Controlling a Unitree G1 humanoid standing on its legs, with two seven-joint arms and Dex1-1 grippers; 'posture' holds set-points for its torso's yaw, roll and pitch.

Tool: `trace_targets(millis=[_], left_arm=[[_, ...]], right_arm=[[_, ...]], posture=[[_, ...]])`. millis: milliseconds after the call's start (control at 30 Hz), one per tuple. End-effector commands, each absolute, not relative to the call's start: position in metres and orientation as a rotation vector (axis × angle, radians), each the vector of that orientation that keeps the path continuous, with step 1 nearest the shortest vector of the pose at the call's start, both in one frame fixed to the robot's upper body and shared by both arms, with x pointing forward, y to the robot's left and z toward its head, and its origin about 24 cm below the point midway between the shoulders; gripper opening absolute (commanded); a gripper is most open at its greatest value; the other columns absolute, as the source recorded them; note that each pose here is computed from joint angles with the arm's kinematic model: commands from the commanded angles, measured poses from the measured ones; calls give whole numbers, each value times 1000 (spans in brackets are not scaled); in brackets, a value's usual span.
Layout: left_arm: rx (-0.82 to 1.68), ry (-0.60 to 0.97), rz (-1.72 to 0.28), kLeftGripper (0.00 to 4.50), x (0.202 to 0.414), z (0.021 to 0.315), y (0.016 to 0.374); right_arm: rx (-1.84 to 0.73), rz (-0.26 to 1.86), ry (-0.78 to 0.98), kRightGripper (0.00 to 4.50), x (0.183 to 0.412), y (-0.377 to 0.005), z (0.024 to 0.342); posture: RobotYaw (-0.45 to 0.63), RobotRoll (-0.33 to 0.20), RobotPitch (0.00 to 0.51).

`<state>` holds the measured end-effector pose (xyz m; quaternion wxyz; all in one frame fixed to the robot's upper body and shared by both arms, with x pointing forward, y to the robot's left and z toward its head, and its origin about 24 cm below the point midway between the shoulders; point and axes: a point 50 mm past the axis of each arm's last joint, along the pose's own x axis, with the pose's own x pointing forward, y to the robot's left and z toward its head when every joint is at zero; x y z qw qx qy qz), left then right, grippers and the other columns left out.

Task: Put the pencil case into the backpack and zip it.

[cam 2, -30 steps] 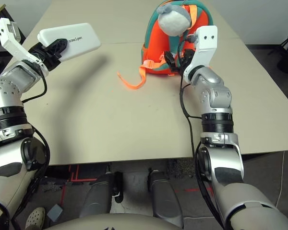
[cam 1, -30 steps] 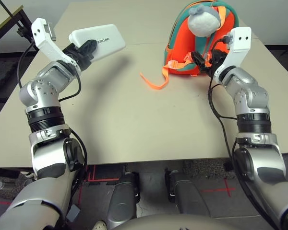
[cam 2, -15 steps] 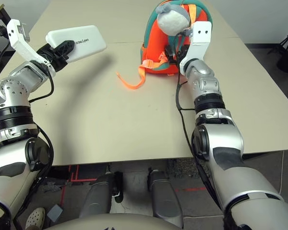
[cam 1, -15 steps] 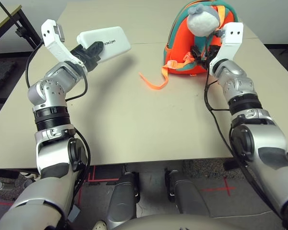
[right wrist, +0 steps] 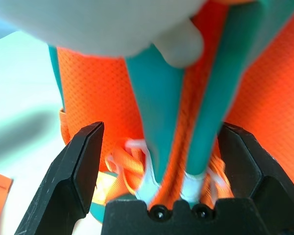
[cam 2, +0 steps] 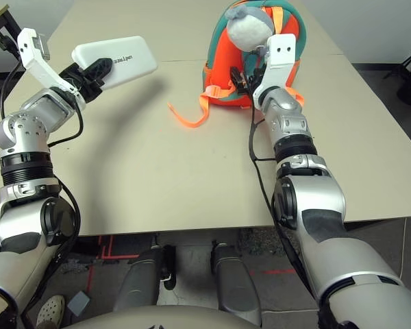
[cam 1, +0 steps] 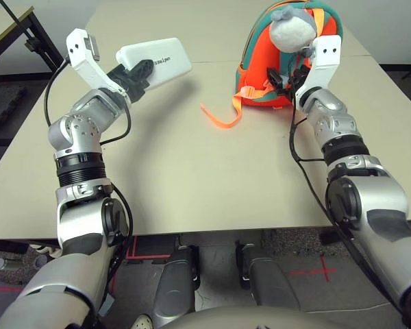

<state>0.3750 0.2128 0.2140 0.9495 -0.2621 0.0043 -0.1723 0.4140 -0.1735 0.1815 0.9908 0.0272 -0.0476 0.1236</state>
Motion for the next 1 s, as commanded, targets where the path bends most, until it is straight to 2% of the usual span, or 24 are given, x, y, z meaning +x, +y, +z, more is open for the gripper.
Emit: trace_targets(millis=[33, 133, 933, 1000], left_arm=[[-519, -37, -384, 1274, 378, 226, 207], [-518, -39, -389, 1274, 378, 227, 206], [-514, -36, -402, 1274, 375, 226, 202], [-514, -36, -404, 1274, 375, 226, 201]], right_arm=[[55, 226, -94, 4189, 413, -177, 182], [62, 215, -95, 4500, 414, -178, 183], [68, 230, -79, 4500, 414, -174, 178], [65, 220, -77, 4126, 414, -175, 178]], posture=[[-92, 0, 136], [-90, 0, 135], [-72, 0, 134], [-72, 0, 134]])
